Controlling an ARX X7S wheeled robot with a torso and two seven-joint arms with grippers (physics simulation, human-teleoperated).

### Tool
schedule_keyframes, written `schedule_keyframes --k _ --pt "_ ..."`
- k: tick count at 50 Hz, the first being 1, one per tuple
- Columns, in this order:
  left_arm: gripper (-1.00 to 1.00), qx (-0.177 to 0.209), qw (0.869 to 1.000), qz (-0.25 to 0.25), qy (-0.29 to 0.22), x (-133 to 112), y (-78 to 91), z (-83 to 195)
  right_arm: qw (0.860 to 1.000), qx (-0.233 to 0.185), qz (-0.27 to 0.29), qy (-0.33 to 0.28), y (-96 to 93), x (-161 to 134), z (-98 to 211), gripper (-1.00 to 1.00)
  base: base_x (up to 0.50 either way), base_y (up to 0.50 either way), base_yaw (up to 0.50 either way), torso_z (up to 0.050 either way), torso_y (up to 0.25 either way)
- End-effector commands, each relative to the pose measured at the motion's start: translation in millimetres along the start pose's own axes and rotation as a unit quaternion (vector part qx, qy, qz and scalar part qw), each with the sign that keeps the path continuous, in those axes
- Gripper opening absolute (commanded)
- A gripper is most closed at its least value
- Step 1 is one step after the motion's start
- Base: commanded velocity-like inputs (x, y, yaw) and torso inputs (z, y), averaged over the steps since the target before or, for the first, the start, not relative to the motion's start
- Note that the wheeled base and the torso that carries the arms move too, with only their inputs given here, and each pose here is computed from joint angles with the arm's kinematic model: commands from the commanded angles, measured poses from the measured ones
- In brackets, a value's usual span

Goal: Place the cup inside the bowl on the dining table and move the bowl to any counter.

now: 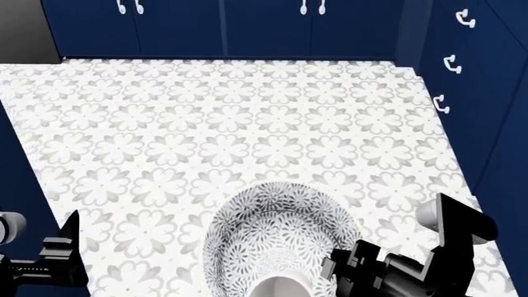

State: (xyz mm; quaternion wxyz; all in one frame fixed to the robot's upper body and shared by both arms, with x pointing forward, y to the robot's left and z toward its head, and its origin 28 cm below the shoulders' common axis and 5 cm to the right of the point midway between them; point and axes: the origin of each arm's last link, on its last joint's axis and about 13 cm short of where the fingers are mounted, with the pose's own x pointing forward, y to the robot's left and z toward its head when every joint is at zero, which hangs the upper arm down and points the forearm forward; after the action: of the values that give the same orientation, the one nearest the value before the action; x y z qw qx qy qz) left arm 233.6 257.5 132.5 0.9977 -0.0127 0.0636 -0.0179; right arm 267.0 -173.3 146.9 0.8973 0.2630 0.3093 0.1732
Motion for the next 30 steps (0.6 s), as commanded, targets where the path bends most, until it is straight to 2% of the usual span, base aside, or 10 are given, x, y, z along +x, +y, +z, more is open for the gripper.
schedule_keyframes --k 1,30 --pt "1.0 -0.001 1.0 0.001 0.0 0.2 -0.1 -0.7 1.0 0.003 0.005 -0.008 2.5 -2.4 2.5 -1.0 0.5 0.0 0.0 0.0 0.01" --pt "1.0 0.0 1.0 -0.002 0.002 0.9 -1.9 -1.5 1.0 0.004 0.013 -0.008 1.6 0.5 0.0 -1.0 0.5 0.0 0.0 0.0 0.001"
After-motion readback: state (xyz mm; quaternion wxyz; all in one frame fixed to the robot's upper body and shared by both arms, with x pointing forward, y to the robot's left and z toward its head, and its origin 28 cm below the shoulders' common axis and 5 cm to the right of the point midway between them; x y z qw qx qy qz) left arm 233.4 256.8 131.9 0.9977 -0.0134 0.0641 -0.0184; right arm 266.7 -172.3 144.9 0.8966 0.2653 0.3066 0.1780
